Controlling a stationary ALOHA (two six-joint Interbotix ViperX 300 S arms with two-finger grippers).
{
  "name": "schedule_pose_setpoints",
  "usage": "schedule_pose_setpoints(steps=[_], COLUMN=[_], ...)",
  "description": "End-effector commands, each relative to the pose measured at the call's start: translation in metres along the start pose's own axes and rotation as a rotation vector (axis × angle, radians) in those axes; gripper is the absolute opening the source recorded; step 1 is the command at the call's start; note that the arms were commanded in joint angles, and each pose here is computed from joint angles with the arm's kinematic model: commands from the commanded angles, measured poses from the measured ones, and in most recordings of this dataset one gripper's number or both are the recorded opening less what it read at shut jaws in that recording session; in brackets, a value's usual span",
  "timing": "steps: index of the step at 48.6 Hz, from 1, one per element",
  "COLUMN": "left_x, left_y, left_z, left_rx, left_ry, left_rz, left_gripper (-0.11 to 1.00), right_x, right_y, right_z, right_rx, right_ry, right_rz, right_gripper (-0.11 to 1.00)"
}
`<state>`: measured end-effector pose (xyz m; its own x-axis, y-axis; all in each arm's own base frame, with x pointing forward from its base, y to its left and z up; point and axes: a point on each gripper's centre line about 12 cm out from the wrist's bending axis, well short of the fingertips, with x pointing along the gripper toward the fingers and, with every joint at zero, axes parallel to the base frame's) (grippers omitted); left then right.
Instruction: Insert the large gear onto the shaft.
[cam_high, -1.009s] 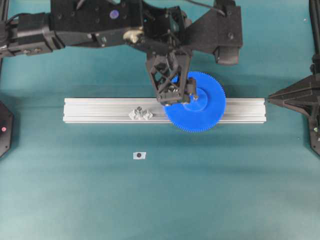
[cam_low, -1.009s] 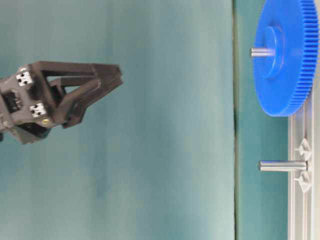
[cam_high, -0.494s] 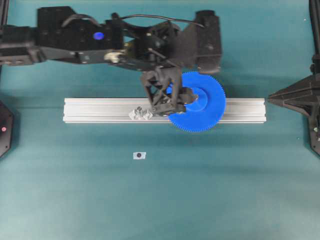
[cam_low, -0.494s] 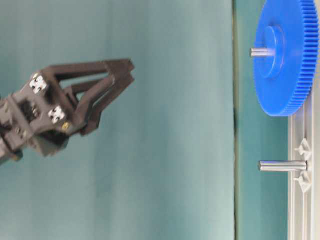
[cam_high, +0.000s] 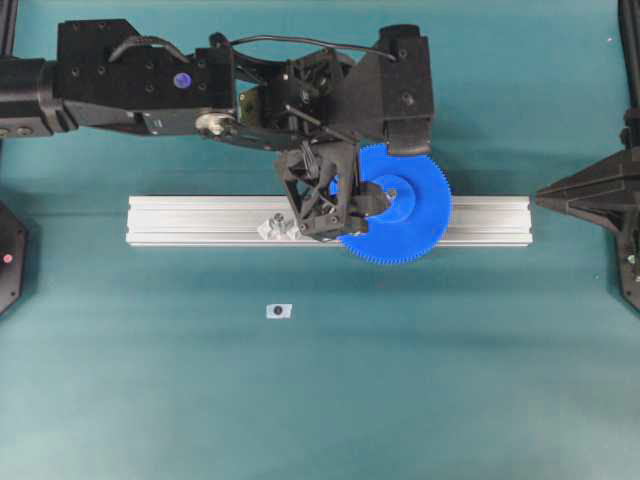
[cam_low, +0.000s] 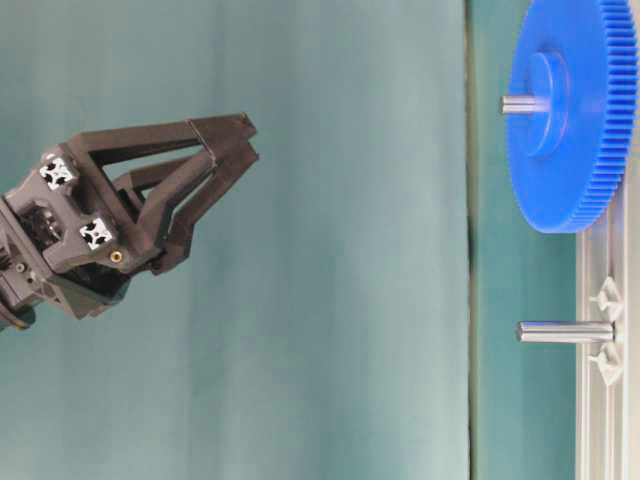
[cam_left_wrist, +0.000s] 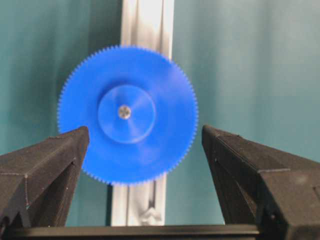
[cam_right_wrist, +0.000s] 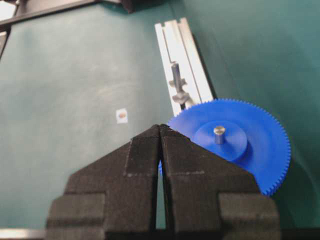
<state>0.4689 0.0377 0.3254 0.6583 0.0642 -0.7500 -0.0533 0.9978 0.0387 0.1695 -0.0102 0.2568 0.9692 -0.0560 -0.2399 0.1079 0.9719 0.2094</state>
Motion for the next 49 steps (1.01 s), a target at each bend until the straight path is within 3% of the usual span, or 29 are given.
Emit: schedule_pose_setpoints(steps=[1,49], left_x=[-0.0242,-0.016], left_y=[-0.0003,-0.0012], left_z=[0.0148,0.0149], left_rx=[0.001,0.002], left_ry=[-0.072,-0.055], left_rz=[0.002,0.0], left_gripper=[0.88,0.87], right_x=[0.0006,0.0008], right_y=[0.0005,0.0004], right_z=[0.0039,0.002], right_rx=[0.01,0.009], right_ry=[-0.011,-0.006], right_rz=[0.001,0.001], right_gripper=[0.04,0.04])
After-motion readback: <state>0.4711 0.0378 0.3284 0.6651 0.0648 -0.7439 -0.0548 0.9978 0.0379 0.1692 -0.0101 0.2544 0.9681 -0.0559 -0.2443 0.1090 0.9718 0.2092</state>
